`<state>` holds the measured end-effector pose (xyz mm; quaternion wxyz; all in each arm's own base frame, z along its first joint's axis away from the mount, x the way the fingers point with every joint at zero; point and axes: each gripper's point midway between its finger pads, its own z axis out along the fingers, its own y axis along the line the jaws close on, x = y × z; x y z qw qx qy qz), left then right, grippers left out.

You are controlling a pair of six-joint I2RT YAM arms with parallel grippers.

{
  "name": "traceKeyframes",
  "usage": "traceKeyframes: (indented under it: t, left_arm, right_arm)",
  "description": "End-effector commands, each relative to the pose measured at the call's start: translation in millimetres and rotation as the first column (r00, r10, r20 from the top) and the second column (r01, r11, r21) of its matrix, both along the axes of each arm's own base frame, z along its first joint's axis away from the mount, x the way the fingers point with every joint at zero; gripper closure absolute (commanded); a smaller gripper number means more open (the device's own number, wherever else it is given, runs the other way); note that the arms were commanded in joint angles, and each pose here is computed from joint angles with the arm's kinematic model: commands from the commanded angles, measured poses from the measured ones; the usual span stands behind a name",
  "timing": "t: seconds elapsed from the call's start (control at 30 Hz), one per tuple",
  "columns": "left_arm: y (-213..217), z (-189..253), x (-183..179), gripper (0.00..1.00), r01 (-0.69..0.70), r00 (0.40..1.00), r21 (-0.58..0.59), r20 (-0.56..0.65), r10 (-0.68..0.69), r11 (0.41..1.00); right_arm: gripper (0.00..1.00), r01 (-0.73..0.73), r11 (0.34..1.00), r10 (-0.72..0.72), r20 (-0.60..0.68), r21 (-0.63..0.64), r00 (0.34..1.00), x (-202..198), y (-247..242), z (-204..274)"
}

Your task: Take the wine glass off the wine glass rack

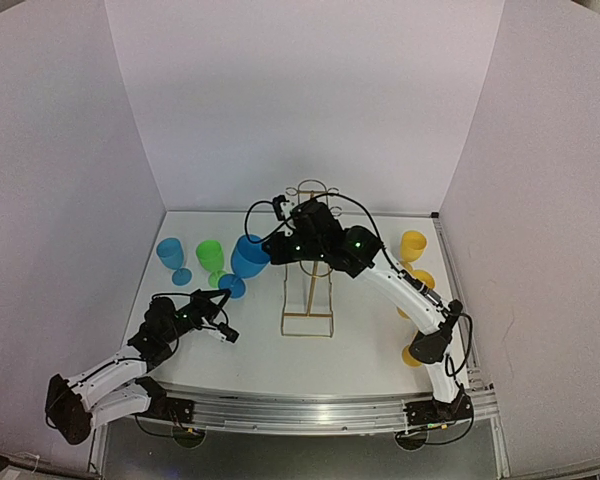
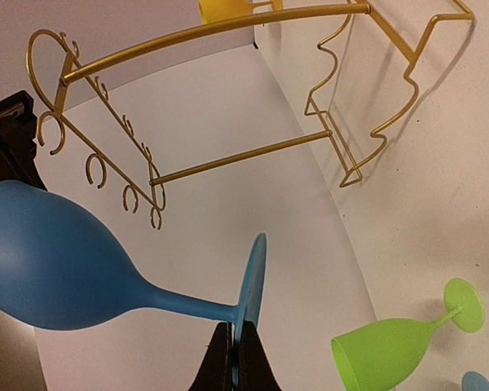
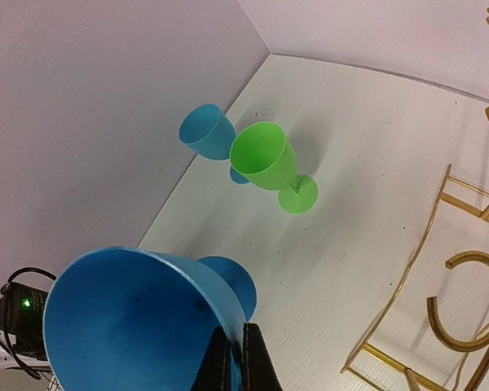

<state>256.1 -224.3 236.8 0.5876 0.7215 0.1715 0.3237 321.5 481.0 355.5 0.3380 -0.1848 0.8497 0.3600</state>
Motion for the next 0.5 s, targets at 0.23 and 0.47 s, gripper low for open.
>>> traceKeyframes:
  t: [0.23,0.47]
  left_arm:
    - [11.6,16.9,-10.9,0.29,-0.035,0.995,-0.065,-0.097,0.029,0.997]
    - [30.5,33.7,-60.7,0.14,-0.114,0.831,-0.184,-0.557,-0.008,0.976]
  right_arm:
    - [1.0,0.057,0.998,-0.054,0.098,-0.028,0.994,1.9,-5.6,14.4]
    - [1.0,0.132,0.987,-0.116,0.175,-0.086,0.978,7.0,-8.2,8.9]
